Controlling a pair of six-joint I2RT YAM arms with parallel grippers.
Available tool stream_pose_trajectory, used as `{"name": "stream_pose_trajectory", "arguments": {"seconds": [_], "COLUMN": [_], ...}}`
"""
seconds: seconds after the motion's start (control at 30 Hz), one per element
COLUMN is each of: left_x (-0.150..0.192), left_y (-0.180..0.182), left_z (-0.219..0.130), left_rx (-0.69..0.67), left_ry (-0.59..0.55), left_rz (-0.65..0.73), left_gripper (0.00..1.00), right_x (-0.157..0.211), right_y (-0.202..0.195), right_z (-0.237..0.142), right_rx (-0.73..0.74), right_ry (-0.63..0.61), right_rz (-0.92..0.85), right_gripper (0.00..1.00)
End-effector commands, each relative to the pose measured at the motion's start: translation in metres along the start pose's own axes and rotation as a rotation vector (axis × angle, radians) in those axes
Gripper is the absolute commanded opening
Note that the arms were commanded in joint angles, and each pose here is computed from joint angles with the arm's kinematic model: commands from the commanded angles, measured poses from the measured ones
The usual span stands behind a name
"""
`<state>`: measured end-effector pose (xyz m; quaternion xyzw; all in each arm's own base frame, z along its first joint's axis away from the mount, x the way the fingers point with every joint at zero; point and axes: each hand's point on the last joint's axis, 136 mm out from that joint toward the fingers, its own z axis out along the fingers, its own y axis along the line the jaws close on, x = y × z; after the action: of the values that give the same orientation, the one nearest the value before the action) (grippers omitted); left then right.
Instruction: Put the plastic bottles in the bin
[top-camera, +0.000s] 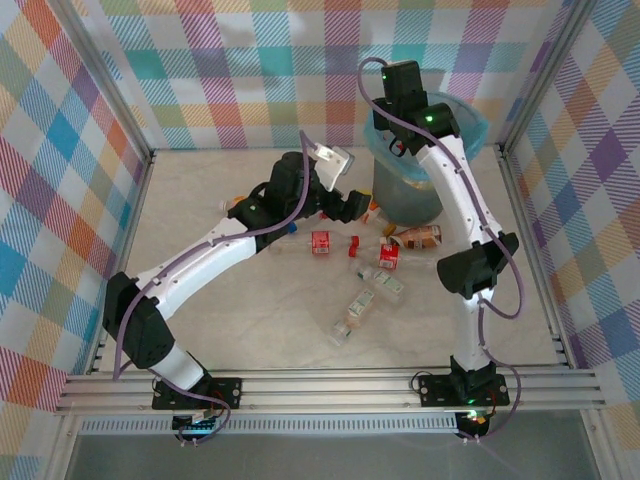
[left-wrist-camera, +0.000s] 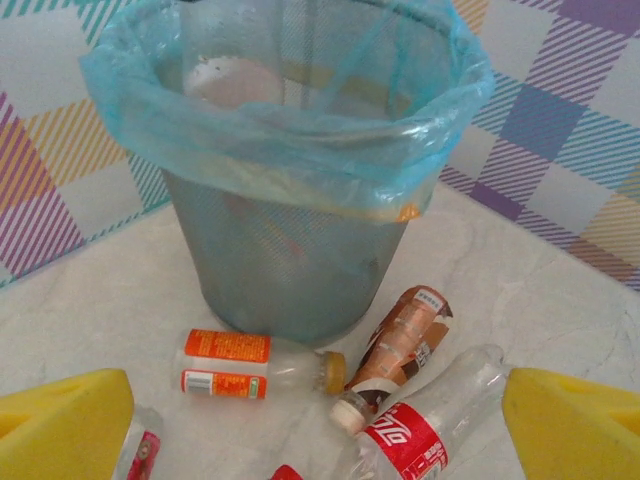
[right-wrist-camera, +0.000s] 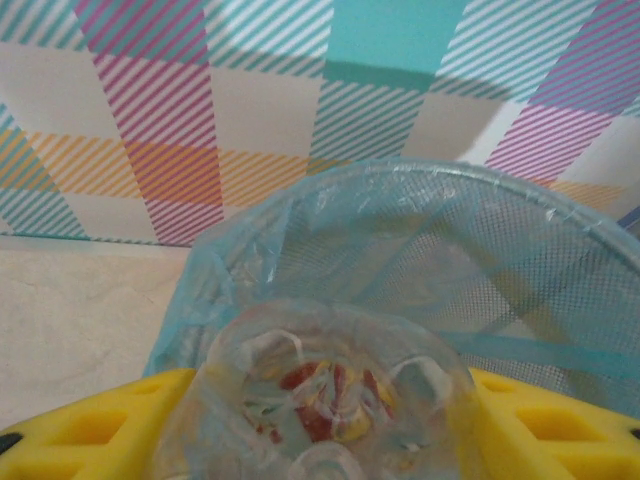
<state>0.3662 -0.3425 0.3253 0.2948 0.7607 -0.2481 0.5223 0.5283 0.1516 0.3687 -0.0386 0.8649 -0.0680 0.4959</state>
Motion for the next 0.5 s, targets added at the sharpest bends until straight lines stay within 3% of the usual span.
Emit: {"name": "stream_pose_trajectory", "arguments": {"seconds": [0.0, 0.33, 0.47], "left_x": [-0.018, -0.011, -0.009], "left_y": [0.006, 0.005, 0.005], "left_z": [-0.02, -0.027, -0.027], "left_rx": [-0.02, -0.013, -0.012], "left_ry": [-0.061, -0.054, -0.05], "left_rz": [-0.017, -0.022, -0.025], "left_gripper": [0.95, 0.95, 0.95], "right_x": [0.004, 0.037, 0.056], "right_y": [-0.009, -0.031, -0.034], "right_z": [0.022, 0.071, 0.089], "right_rx": [0.02, -0.005, -0.016], "right_ry": [-0.007, 0.04, 0.095], "right_rz": [0.081, 0.21, 0.223], "right_gripper": [0.55, 0.63, 0.73]}}
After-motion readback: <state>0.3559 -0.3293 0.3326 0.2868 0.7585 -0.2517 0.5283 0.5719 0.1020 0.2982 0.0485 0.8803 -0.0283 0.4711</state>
